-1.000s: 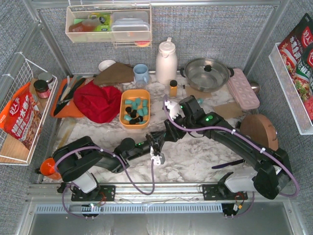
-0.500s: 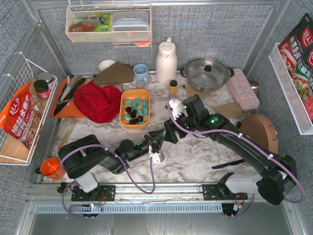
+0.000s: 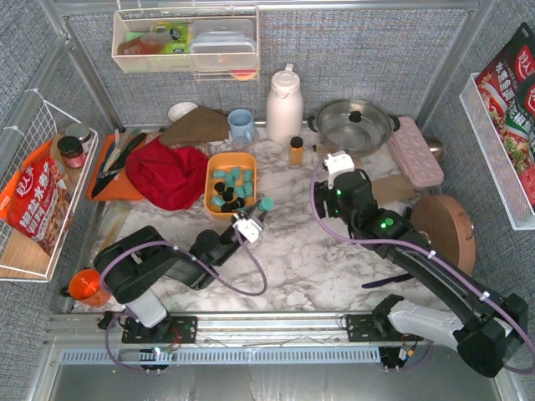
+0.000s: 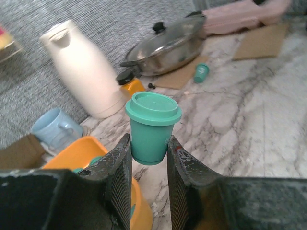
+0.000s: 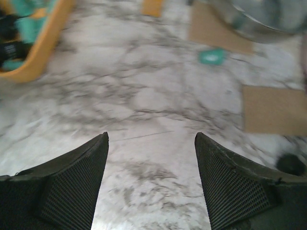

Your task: Mix the coffee capsules in the storage basket

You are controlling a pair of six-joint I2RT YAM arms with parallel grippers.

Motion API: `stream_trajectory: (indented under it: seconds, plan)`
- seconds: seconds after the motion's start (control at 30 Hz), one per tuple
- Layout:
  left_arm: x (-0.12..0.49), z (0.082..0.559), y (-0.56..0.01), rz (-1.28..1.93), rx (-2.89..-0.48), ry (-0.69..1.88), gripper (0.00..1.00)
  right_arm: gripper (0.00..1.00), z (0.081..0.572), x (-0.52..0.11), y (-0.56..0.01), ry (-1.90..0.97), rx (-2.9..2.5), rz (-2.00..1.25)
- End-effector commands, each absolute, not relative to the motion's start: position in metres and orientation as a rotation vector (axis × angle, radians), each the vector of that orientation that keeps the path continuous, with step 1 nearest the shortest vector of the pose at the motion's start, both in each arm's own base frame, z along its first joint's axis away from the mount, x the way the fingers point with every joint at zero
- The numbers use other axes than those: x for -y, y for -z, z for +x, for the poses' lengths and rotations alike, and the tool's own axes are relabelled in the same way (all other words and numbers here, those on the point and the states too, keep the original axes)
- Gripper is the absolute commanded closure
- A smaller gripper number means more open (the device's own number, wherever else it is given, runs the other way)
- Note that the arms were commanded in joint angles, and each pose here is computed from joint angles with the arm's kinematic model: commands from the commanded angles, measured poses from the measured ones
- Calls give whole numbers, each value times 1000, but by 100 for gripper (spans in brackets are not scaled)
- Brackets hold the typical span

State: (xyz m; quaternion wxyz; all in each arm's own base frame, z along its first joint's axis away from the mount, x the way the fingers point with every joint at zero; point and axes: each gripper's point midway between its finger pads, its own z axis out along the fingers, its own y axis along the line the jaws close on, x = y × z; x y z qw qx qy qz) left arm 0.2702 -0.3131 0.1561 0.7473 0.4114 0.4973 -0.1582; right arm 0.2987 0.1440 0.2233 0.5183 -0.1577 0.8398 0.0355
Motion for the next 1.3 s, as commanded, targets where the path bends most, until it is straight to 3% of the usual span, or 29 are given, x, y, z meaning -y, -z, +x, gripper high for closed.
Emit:
stream_trajectory:
  seconds: [0.0, 0.1, 0.17, 0.33, 0.47, 0.7, 0.8, 0.93, 1.07, 1.17, 1.27]
  plan:
    - [293, 291, -181, 593, -1191, 430, 87, 23, 326, -92, -232, 174, -1933, -49]
    - [266, 317, -175, 364, -1350, 412, 96, 23, 337, -83, -217, 188, -1953, 51]
    - [254, 334, -165, 229, -1480, 404, 97, 23, 345, -79, -207, 186, -1959, 102]
    - [236, 360, -147, 110, -1715, 276, 95, 23, 370, -76, -177, 182, -1996, 173]
    - [230, 370, -138, 79, -1780, 232, 87, 23, 396, -74, -149, 136, -2028, 249]
    - [207, 392, -125, -23, -1850, 240, 84, 23, 445, -63, -113, 63, -2039, 392]
    - [203, 397, -120, -27, -1856, 235, 72, 23, 468, -59, -103, 47, -2047, 456]
    - [200, 402, -118, -30, -1860, 230, 42, 24, 482, -52, -79, 20, -2075, 564]
    - [199, 401, -125, -25, -1835, 238, 25, 24, 493, -45, -68, 28, -2069, 626]
    - [198, 401, -134, -16, -1819, 237, 1, 24, 500, -42, -61, 36, -2075, 647]
    - [197, 397, -145, -13, -1797, 255, 1, 24, 509, -41, -60, 35, -2060, 655]
